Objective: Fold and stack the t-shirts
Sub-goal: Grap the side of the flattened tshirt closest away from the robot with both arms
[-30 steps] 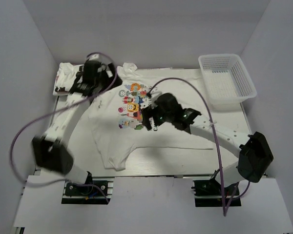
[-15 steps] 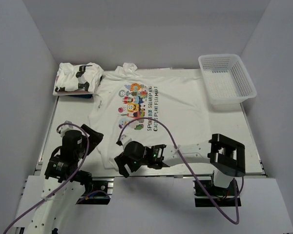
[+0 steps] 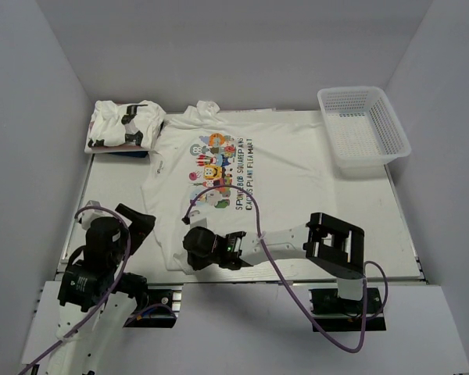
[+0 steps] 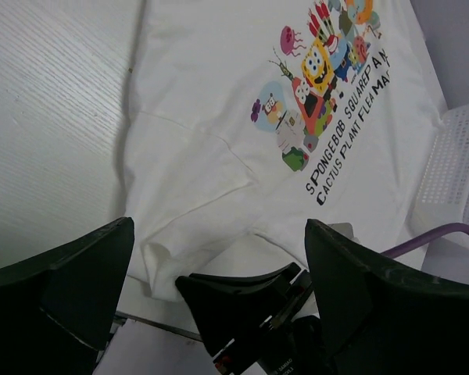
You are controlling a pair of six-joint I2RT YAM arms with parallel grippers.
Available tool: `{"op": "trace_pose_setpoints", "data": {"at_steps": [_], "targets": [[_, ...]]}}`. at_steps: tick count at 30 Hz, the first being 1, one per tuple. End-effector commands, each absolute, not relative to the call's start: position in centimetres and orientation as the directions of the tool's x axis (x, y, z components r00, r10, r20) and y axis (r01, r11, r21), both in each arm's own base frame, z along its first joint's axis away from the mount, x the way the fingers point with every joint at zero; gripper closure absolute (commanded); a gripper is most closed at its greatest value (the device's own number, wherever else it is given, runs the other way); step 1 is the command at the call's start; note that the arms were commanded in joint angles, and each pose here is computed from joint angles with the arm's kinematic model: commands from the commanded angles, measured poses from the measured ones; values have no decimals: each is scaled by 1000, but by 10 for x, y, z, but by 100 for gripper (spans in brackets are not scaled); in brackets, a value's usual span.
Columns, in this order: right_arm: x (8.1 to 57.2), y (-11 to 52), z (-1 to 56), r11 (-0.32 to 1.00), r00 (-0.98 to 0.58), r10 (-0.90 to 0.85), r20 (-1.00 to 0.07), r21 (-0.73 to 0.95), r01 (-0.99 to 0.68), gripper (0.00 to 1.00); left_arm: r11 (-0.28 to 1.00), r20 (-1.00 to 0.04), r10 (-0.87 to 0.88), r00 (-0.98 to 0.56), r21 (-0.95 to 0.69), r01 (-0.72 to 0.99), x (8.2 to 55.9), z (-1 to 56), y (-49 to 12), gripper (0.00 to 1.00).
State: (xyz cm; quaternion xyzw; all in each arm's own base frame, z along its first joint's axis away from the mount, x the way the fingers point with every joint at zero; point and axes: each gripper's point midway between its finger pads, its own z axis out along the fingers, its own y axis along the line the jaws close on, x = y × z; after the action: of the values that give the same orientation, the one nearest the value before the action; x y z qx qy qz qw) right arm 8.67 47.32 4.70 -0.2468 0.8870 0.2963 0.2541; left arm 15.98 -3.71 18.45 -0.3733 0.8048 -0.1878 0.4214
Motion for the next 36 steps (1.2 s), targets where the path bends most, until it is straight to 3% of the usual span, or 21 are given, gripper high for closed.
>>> {"op": "trace_pose_setpoints", "data": {"at_steps": [1,2,5,9,12,18,21,29,36], "targets": [[96,463,58,749,-759,-237,-607,383,-541,96,635,-551,-771,-320,-623,-457,156,194,-28,0],[95,455,52,757,-758,-251,-602,366,-541,100,633,-552,-772,-314,-629,-451,158,196,-29,0],[93,439,67,720,-704,-302,-643,329,-610,100,655,-545,-756,-363,-611,-446,165,185,-37,0],[70,430,113,504,-587,-364,-723,377,-777,100,681,-524,-730,-439,-609,-407,187,173,-55,0],[53,405,110,429,-548,-468,-694,364,-827,100,716,-525,-685,-506,-615,-331,213,159,-76,0],[31,381,87,322,-469,-612,-637,341,-883,100,791,-487,-592,-641,-504,-347,245,116,-90,0],[25,367,74,332,-489,-639,-594,360,-872,100,812,-469,-557,-686,-480,-332,257,91,-98,0],[42,356,73,424,-526,-597,-605,319,-848,100,872,-455,-476,-752,-351,-340,286,45,-96,0],[86,359,102,579,-628,-440,-642,332,-745,100,875,-341,-484,-806,-179,-449,297,-4,-87,0]]}}
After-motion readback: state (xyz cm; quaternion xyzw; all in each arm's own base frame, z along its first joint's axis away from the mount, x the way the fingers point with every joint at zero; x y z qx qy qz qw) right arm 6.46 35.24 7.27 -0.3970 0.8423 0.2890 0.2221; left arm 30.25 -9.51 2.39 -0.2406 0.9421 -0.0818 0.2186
